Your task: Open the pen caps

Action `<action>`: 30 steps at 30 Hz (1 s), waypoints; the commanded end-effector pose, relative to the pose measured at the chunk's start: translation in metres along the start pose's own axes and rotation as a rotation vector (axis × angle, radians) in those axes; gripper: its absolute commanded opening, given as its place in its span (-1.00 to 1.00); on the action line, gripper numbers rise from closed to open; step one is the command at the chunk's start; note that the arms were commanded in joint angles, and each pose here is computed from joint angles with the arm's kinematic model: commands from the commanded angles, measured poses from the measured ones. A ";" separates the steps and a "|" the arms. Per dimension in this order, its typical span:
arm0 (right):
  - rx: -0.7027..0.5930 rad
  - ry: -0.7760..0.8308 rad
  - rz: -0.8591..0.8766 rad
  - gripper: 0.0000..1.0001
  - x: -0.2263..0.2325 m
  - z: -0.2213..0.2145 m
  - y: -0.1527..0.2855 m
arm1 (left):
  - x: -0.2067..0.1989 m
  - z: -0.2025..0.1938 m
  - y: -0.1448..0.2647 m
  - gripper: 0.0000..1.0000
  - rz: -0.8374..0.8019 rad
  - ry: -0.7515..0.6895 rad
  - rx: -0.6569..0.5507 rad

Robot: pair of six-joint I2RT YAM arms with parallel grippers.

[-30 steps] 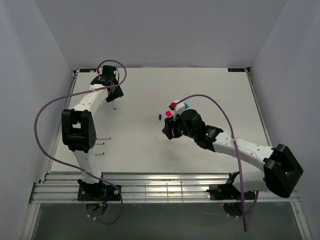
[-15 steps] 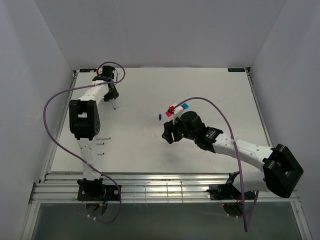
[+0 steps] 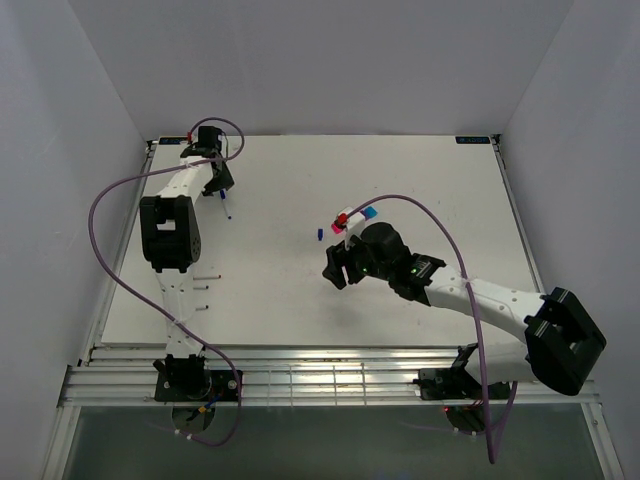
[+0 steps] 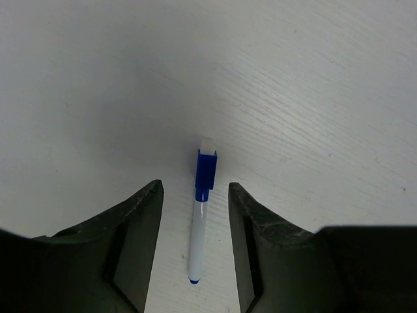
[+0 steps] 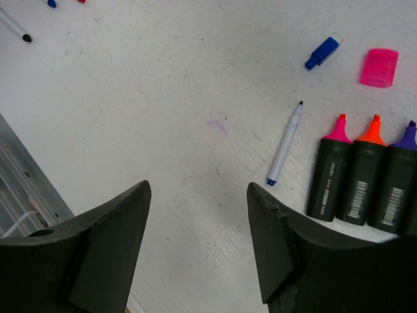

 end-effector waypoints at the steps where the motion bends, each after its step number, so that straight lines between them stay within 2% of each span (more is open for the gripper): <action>1: -0.032 0.019 0.017 0.34 0.002 0.008 -0.003 | 0.000 0.018 0.000 0.11 -0.041 0.020 -0.028; 9: -0.043 0.023 0.019 0.35 0.002 0.013 -0.006 | 0.000 0.016 -0.013 0.11 -0.060 0.024 -0.012; 15: -0.041 0.017 0.026 0.35 0.002 0.013 -0.011 | -0.005 -0.001 -0.026 0.02 -0.101 0.039 0.037; 20: -0.048 0.018 0.015 0.36 0.000 0.013 -0.009 | -0.005 -0.013 -0.037 -0.26 -0.096 0.041 0.067; 21: -0.051 0.017 0.011 0.36 -0.001 0.013 -0.009 | -0.005 -0.014 -0.038 -0.38 -0.095 0.040 0.072; 25: -0.054 0.017 -0.004 0.36 -0.003 0.012 -0.007 | -0.003 -0.021 -0.039 -0.54 -0.090 0.045 0.085; 30: -0.052 -0.019 -0.024 0.39 -0.004 0.017 -0.006 | -0.006 -0.012 -0.022 -0.89 -0.122 0.062 0.071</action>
Point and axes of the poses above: each gripper's point midway between its finger pads, its own y axis back along the fingers, its own x axis along the line the jaws close on, z = x × y, the point moved 5 cm from there along y, back along the fingers, and after that the axes turned 1 degree about -y, right-handed, at the moved point
